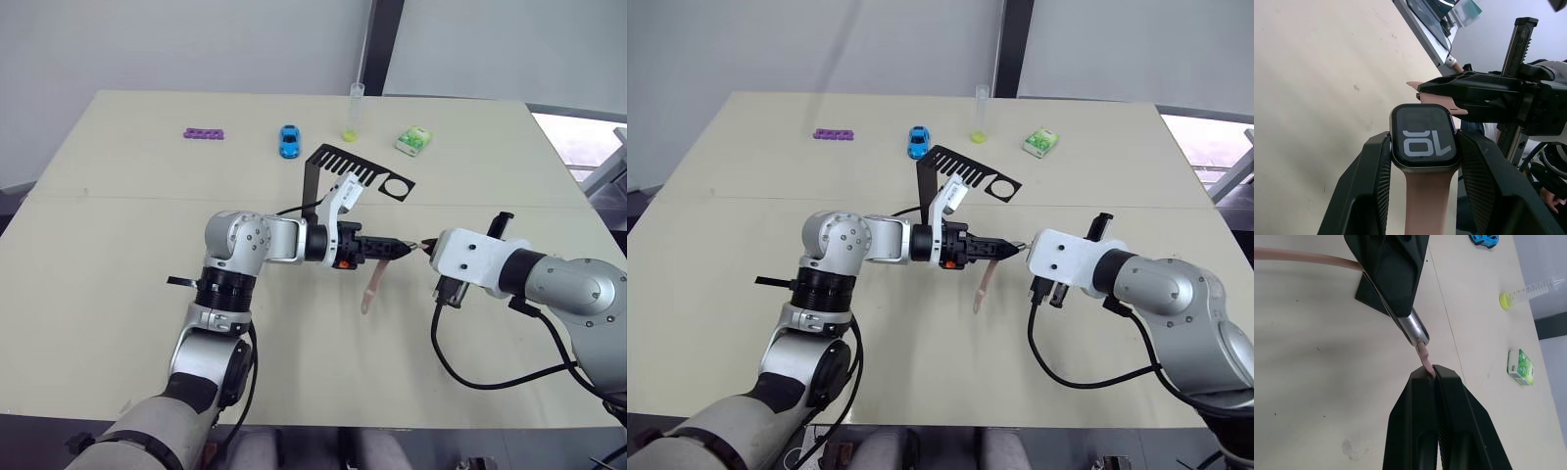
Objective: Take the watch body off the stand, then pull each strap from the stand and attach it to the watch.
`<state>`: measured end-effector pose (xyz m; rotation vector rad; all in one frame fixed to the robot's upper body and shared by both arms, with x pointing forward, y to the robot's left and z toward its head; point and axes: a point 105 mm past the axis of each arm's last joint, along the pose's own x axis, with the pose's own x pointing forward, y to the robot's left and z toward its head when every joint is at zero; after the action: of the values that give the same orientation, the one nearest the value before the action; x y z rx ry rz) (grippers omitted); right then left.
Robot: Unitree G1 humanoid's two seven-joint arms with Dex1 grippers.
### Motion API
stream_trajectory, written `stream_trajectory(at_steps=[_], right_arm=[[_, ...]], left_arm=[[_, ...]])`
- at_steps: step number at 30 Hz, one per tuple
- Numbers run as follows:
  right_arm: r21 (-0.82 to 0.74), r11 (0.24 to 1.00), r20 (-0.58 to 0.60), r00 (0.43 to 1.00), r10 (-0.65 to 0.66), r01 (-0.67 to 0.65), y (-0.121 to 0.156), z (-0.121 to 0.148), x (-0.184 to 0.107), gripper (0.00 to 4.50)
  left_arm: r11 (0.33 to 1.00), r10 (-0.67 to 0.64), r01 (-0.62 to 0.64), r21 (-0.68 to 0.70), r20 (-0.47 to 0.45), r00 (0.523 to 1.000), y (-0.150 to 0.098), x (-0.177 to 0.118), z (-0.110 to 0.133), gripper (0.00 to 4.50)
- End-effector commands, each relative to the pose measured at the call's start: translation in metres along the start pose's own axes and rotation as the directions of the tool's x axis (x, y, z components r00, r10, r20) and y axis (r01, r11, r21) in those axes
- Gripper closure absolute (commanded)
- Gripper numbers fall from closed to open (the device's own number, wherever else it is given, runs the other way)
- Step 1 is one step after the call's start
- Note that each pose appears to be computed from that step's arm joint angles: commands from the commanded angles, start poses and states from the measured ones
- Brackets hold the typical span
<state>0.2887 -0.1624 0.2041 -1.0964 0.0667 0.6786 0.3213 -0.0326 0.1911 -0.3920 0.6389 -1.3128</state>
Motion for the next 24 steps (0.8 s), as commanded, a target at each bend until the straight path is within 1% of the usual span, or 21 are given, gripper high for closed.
stream_trajectory(at_steps=[1, 14, 24], right_arm=[[-0.017, 1.0, 0.04, 0.999, -0.005, 0.006, -0.0022, 0.0111, -0.0032, 4.5], [0.003, 1.0, 0.027, 1.0, -0.012, 0.012, -0.0047, 0.0094, -0.0033, 4.5], [0.021, 1.0, 0.016, 1.0, -0.012, 0.011, -0.0045, 0.0066, -0.0019, 4.5]], left_arm=[[0.992, -0.103, 0.103, 0.069, 0.007, 0.995, -0.0284, 0.0087, 0.0099, 2.91], [0.993, -0.102, 0.102, 0.064, 0.006, 0.995, -0.0297, 0.015, 0.0073, 2.91], [0.992, -0.091, 0.091, 0.085, 0.003, 0.996, -0.0292, 0.0128, 0.0049, 2.91]])
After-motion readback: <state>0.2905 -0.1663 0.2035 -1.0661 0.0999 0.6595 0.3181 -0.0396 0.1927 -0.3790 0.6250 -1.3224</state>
